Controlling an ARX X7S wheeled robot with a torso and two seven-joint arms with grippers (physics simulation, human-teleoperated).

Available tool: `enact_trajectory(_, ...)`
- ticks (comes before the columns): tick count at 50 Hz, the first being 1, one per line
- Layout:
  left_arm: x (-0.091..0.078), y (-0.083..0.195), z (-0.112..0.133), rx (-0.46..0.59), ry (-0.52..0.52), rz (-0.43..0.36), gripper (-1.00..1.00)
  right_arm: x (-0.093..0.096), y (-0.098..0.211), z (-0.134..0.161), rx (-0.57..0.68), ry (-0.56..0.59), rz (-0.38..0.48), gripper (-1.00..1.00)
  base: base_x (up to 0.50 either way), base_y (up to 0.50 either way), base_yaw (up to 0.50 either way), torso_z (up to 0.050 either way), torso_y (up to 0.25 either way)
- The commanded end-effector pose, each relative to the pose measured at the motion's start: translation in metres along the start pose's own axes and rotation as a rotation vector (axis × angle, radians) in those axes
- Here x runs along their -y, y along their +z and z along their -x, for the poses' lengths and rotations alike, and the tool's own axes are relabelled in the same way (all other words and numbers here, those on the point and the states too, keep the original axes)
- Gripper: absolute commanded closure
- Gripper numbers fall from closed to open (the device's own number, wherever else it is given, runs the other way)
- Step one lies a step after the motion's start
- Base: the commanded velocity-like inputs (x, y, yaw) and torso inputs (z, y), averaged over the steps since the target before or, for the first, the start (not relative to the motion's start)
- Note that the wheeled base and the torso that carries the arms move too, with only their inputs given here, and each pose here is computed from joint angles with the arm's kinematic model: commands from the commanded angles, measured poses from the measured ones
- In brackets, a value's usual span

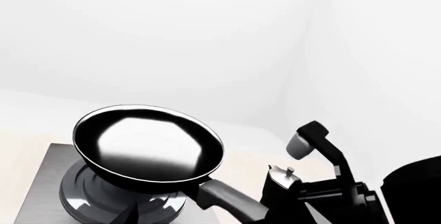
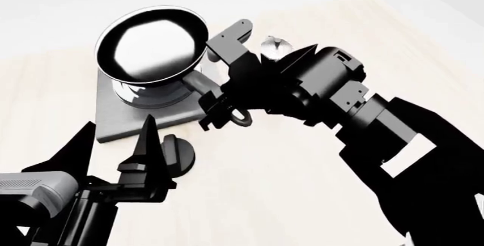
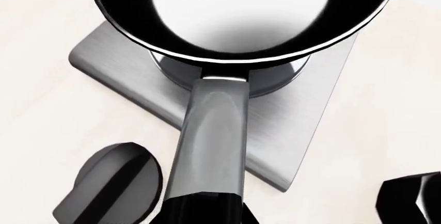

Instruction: Put the frying pan on the stove.

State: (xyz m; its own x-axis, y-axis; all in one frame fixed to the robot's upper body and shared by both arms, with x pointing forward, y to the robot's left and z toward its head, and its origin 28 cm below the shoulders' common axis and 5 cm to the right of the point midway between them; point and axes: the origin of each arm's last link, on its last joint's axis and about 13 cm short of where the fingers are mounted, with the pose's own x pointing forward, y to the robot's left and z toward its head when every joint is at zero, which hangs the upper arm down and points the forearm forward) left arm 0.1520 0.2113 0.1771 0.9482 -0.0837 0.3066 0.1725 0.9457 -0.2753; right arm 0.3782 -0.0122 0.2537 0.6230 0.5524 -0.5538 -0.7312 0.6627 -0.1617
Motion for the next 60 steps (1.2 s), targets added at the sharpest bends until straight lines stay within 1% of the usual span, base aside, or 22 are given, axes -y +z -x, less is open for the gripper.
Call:
enact_trajectory(1, 0.000, 0.000, 0.000, 0.000, -0.001, 0.001, -1.00, 0.001, 0.010, 0.004, 0.055, -0.018, 0.015, 1.00, 0.00, 0.00, 0.00, 0.000, 0.000)
enact_trajectory(12, 0.000, 0.000, 0.000, -0.003, -0.002, 0.001, -1.00, 0.000, 0.004, -0.002, 0.042, -0.015, 0.005, 1.00, 0.00, 0.00, 0.00, 0.001, 0.001)
enact_trajectory(32, -0.001, -0.001, -0.001, -0.006, 0.000, 0.002, -1.00, -0.002, 0.001, -0.013, 0.023, 0.001, 0.017, 1.00, 0.00, 0.00, 0.00, 0.001, 0.002)
enact_trajectory(39, -0.002, -0.001, -0.001, -0.006, 0.002, 0.003, -1.00, 0.001, -0.004, -0.019, 0.007, -0.009, 0.014, 1.00, 0.00, 0.00, 0.00, 0.000, 0.001)
enact_trajectory(60, -0.002, -0.001, -0.001, -0.007, 0.001, 0.004, -1.00, 0.001, -0.007, -0.027, -0.005, -0.012, 0.022, 1.00, 0.00, 0.00, 0.00, 0.000, 0.001)
